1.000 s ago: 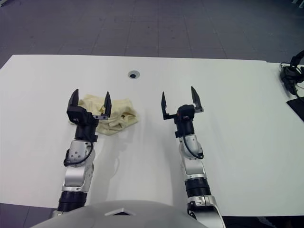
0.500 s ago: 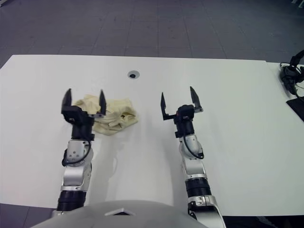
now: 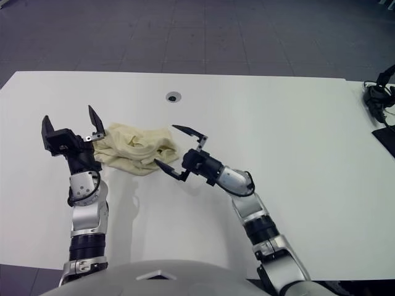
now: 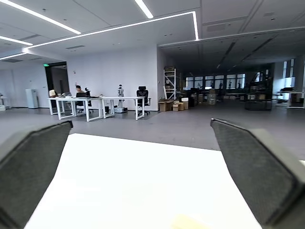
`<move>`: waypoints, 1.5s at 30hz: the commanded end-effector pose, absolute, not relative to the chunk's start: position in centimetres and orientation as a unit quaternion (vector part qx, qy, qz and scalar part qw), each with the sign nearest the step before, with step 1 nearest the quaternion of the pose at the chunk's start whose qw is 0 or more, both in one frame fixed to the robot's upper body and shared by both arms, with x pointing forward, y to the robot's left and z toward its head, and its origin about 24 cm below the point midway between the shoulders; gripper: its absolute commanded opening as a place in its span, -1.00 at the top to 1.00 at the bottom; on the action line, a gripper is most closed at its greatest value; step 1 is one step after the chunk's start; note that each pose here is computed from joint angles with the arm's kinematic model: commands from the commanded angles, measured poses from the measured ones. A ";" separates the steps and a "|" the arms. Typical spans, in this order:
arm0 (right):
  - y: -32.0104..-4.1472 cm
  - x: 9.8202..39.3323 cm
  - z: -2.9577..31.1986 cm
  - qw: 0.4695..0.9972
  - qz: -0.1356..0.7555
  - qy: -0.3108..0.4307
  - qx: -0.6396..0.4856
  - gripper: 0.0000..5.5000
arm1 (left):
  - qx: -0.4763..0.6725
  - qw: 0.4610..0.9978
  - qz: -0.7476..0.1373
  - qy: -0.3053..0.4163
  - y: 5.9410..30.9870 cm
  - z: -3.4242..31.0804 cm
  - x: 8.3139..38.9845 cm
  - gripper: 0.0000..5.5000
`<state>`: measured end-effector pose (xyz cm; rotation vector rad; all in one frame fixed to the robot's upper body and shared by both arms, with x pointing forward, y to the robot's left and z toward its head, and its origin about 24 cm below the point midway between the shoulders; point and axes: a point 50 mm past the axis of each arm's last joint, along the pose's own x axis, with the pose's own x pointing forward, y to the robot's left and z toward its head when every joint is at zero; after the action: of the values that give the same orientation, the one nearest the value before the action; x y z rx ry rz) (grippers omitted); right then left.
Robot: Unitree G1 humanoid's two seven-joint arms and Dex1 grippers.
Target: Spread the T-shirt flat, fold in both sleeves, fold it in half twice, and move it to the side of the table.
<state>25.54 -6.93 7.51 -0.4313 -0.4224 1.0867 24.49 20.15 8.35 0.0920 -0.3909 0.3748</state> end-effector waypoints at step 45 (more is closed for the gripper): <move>-5.4 29.2 10.4 0.724 0.530 -0.275 -0.346 1.00 | 0.051 0.955 0.194 -0.220 20.6 9.5 24.7 -0.96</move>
<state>29.24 -5.13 8.38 -0.7491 -0.5130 1.1958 24.85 19.62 8.33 0.0955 -0.4009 0.3535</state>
